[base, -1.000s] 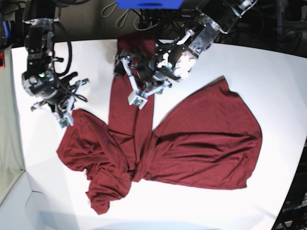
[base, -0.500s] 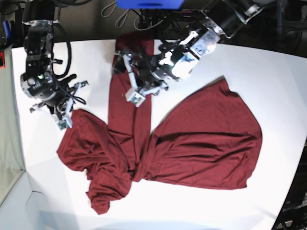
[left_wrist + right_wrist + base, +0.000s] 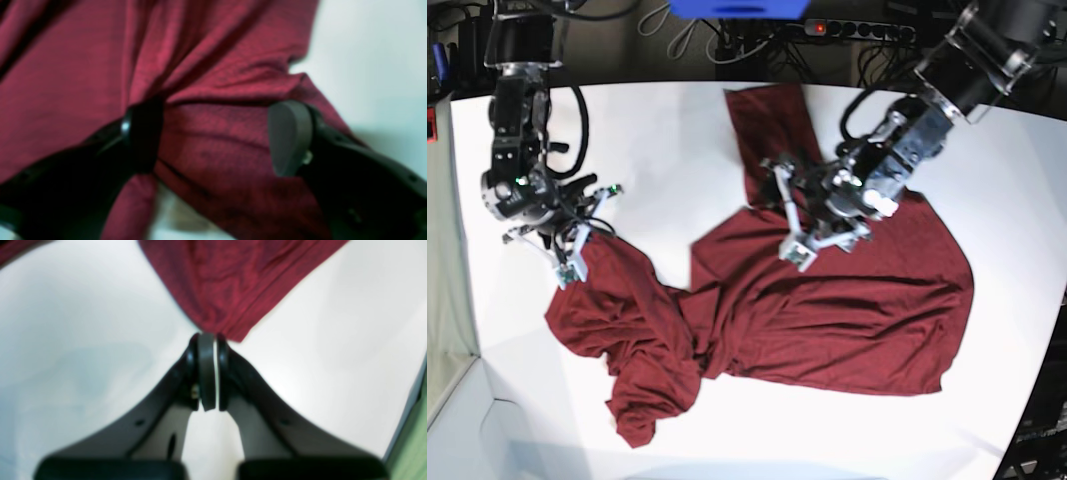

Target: Layout the t-shirt on the table in an organized manner, then fold the t-shirt properly

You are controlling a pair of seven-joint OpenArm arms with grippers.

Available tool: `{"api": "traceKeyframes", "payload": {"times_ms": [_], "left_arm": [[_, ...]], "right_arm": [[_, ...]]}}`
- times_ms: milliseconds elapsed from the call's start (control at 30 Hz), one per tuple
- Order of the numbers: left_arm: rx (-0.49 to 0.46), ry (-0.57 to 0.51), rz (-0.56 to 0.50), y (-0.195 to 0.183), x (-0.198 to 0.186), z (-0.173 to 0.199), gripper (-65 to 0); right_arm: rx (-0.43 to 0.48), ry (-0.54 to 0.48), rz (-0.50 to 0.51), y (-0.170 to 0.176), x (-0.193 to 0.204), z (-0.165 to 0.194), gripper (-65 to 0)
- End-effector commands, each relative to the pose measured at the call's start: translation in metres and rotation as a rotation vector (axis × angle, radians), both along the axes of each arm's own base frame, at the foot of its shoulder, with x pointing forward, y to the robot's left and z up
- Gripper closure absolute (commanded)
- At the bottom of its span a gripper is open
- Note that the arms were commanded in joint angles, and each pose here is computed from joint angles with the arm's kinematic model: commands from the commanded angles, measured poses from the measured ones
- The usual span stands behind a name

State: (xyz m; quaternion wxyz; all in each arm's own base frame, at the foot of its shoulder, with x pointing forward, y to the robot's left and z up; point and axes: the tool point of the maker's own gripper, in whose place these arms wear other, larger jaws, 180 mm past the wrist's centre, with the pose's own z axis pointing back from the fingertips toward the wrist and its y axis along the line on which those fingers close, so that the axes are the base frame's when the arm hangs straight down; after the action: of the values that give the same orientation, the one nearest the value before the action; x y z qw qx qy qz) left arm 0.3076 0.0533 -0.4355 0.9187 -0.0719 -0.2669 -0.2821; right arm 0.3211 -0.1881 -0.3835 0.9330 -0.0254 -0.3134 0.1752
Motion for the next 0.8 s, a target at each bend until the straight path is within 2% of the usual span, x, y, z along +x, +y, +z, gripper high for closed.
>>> {"api": "traceKeyframes", "payload": {"times_ms": [0, 133, 367, 500, 667, 767], "left_arm": [[0.075, 0.027, 0.028, 0.022, 0.002, -0.003, -48.4], [0.114, -0.017, 0.046, 0.045, 0.024, 0.010, -48.4], [0.145, -0.064, 0.169, 0.098, 0.049, 0.028, -48.4], [0.169, -0.078, 0.194, 0.117, 0.054, 0.034, -48.4], [0.209, -0.085, 0.208, 0.139, 0.054, 0.036, -48.4], [0.227, -0.088, 0.215, 0.149, 0.054, 0.038, -48.4]], "right_arm": [[0.005, -0.041, -0.001, -0.001, 0.012, 0.011, 0.0], [0.016, -0.044, -0.005, 0.000, 0.026, 0.012, 0.0], [0.039, -0.062, 0.057, 0.023, 0.057, 0.013, 0.0], [0.065, -0.033, 0.052, 0.027, 0.065, -0.001, 0.0], [0.094, 0.007, 0.033, 0.021, 0.056, -0.031, 0.0], [0.081, 0.026, 0.011, 0.000, 0.049, -0.047, 0.0]]}}
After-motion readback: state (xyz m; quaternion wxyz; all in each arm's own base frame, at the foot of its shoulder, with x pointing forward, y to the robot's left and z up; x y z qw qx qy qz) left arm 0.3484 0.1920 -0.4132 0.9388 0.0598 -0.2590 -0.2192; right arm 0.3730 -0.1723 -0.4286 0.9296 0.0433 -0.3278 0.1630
